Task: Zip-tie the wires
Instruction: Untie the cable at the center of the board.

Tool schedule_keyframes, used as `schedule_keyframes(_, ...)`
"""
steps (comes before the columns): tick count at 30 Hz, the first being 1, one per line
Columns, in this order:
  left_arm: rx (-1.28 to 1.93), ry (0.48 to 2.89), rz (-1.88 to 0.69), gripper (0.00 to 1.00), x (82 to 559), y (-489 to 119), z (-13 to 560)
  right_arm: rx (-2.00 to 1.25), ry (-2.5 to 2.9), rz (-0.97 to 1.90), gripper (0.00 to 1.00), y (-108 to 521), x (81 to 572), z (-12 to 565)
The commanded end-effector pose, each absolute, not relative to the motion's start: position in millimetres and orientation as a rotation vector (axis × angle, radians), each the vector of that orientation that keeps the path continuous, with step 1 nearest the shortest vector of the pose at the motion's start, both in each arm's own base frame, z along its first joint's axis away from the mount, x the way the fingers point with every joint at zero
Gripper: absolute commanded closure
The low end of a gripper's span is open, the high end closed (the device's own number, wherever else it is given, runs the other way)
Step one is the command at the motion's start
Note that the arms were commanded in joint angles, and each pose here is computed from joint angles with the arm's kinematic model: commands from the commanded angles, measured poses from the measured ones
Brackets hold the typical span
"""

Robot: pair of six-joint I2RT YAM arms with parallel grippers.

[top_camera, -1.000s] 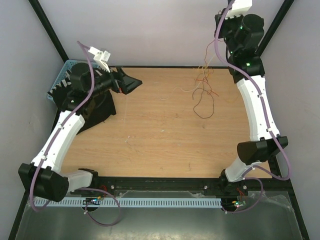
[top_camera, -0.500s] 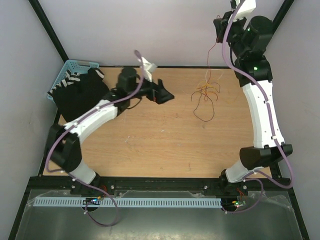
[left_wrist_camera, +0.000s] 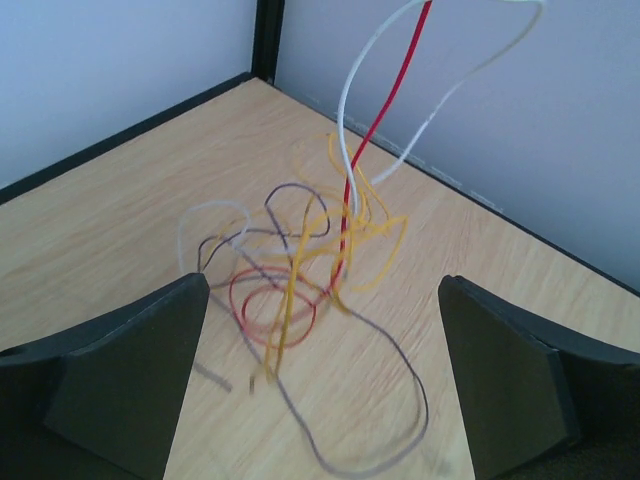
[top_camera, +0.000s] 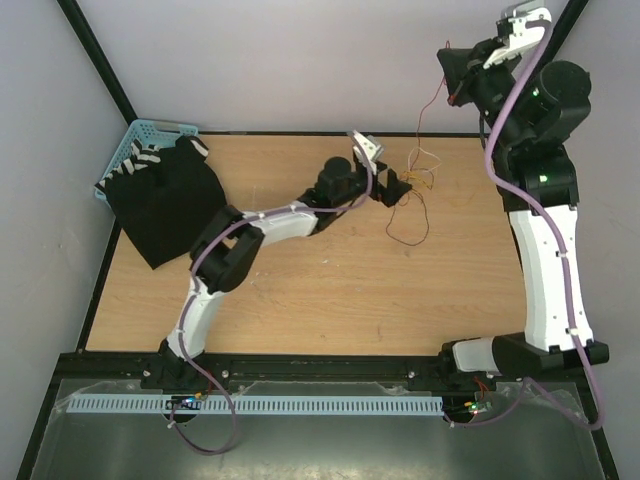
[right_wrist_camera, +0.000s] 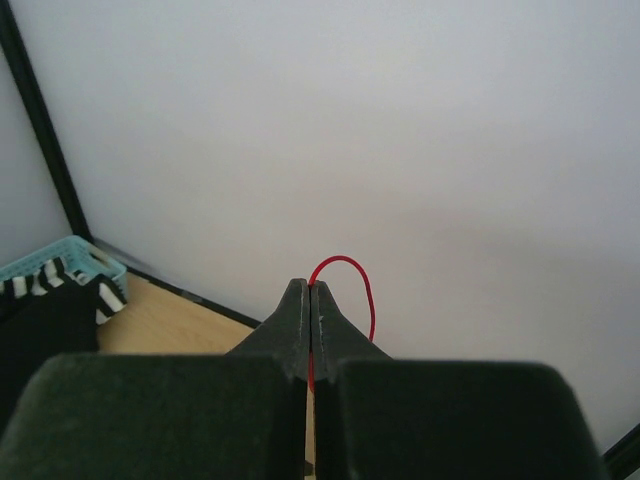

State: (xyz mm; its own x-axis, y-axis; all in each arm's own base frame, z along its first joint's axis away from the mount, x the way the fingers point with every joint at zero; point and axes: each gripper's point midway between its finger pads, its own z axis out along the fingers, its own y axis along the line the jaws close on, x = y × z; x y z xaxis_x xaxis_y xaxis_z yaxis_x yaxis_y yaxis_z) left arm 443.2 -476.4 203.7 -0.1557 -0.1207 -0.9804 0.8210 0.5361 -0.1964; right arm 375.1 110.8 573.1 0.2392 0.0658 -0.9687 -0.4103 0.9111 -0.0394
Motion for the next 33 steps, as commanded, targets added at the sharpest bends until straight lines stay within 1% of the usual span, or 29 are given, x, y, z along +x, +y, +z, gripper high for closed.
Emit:
schedule_keyframes(1, 0.577, 1.244, -0.894, 0.01, 448.0, -510.1, 259.8, -0.335, 1.263, 0.418, 1.0, 119.4, 346.1, 579.8)
schedule_keyframes(3, 0.601, 1.189, -0.894, 0.01, 443.0, -524.3, 264.4, -0.346, 1.259, 0.427, 1.0, 120.1, 338.8, 578.7)
schedule_keyframes(5, 0.603, 1.19, -0.869, 0.01, 444.2, -533.0, 258.6, -0.346, 1.254, 0.429, 1.0, 119.7, 332.6, 579.2)
schedule_keyframes(6, 0.602, 1.221, -0.851, 0.03, 447.7, -534.5, 249.9, -0.345, 1.251, 0.43, 1.0, 119.0, 329.2, 579.9)
schedule_keyframes(7, 0.593, 1.245, -0.835, 0.07, 451.8, -534.4, 242.7, -0.344, 1.246, 0.431, 1.0, 118.4, 325.5, 581.4)
schedule_keyframes(10, 0.588, 1.272, -0.799, 0.32, 458.6, -533.7, 226.9, -0.342, 1.228, 0.431, 1.0, 116.6, 315.0, 586.3)
schedule_keyframes(12, 0.606, 1.285, -0.779, 0.47, 459.9, -533.7, 215.9, -0.343, 1.215, 0.426, 1.0, 115.1, 308.5, 590.2)
schedule_keyframes(14, 0.61, 1.31, -0.754, 0.65, 462.8, -531.5, 204.3, -0.337, 1.195, 0.416, 1.0, 112.2, 301.3, 597.3)
schedule_keyframes(15, 0.609, 1.331, -0.742, 0.72, 464.7, -530.2, 196.9, -0.332, 1.183, 0.409, 1.0, 110.3, 297.7, 602.0)
schedule_keyframes(17, 0.62, 1.368, -0.731, 0.79, 467.3, -529.0, 182.3, -0.321, 1.155, 0.396, 1.0, 106.4, 289.0, 614.0)
schedule_keyframes(22, 0.606, 1.471, -0.734, 0.8, 477.9, -519.2, 144.3, -0.295, 1.037, 0.359, 1.0, 93.4, 250.9, 655.9)
schedule_keyframes(27, 0.556, 1.545, -0.742, 0.81, 489.2, -507.5, 125.0, -0.243, 0.902, 0.295, 1.0, 71.3, 195.2, 694.6)
schedule_keyframes(33, 0.528, 1.583, -0.739, 0.81, 503.7, -498.9, 121.9, -0.13, 0.832, 0.183, 1.0, 35.5, 143.8, 699.2)
